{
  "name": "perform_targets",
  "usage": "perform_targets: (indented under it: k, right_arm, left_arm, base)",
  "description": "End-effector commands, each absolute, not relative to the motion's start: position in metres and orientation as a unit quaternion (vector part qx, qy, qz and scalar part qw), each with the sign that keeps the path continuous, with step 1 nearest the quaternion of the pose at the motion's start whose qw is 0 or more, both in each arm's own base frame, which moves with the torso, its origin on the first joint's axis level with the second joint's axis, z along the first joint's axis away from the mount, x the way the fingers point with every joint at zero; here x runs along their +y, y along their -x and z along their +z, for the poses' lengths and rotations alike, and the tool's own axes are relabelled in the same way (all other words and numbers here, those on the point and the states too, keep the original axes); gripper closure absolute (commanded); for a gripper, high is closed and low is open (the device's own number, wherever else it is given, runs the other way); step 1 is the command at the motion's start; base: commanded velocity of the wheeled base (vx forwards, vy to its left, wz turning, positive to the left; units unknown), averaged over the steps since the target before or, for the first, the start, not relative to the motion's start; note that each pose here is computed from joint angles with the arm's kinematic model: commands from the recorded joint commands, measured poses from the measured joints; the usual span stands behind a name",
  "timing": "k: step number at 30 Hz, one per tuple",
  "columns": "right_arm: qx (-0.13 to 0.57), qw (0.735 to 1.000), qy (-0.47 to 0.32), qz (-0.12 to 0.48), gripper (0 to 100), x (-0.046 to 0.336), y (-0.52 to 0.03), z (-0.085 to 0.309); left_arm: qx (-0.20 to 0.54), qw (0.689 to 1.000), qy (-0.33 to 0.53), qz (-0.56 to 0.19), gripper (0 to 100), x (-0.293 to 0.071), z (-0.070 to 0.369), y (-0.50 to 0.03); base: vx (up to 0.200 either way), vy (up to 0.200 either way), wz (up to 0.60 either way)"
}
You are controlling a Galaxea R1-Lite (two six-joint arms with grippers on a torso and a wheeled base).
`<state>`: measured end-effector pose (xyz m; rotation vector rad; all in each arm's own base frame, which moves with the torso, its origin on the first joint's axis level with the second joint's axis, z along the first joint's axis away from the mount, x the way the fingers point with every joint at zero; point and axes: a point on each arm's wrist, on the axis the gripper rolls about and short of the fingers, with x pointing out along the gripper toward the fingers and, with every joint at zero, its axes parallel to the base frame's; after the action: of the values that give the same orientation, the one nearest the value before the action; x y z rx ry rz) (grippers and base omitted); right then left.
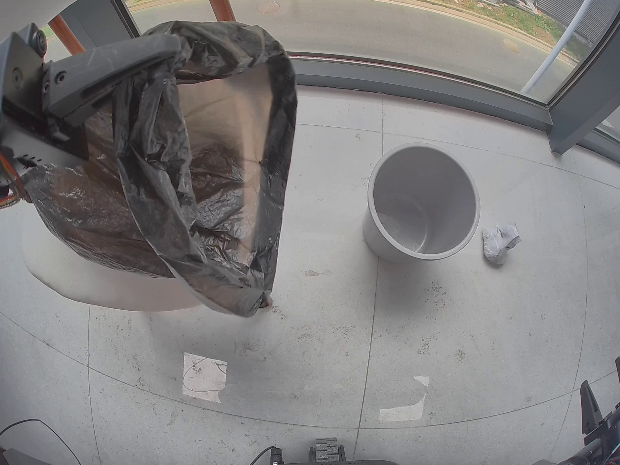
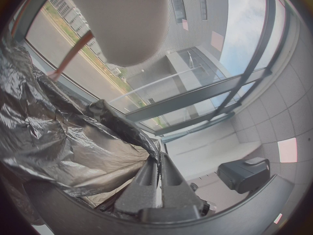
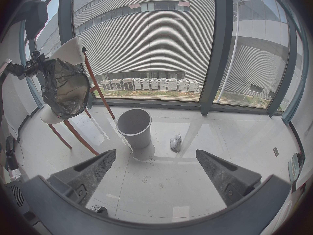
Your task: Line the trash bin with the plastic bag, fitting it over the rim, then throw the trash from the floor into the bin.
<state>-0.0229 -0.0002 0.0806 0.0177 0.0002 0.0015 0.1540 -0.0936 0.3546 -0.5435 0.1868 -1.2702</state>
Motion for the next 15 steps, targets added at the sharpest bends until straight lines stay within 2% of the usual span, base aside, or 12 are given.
perform_targets:
  k: [1,3,11,13,14,15]
  right_arm:
    - [0.005,1.0,-0.009,0.001,0,0.0,0.022,0.075]
    - [0.004,1.0,-0.009,0.001,0,0.0,0.022,0.075]
    - [0.003,1.0,-0.007,0.001,0,0.0,0.022,0.075]
    - [-0.053,0.998,-0.013,0.014,0,0.0,0.029,0.102]
    - [-0.08,0.996,-0.024,0.031,0,0.0,0.034,0.129]
    - [-0.069,0.995,-0.042,0.053,0,0.0,0.029,0.15]
  left_arm:
    - [0.107,0.747,0.248,-0.607,100,-0.109,0.353,-0.165]
    - [0.104,0.741,0.245,-0.617,100,-0.112,0.356,-0.164]
    - [0.096,0.728,0.236,-0.636,100,-0.129,0.37,-0.189]
    - [0.092,0.724,0.233,-0.643,100,-0.131,0.371,-0.193]
    - [0.089,0.722,0.232,-0.646,100,-0.132,0.372,-0.194]
    - [0.087,0.72,0.23,-0.649,100,-0.133,0.372,-0.195]
  base:
    - [0.0,0.0,0.0]
    - [0.0,0.0,0.0]
    - [0.0,-0.2,0.0]
    - [0.0,-0.2,0.0]
    - [0.0,-0.2,0.0]
    - [0.0,-0.2,0.0]
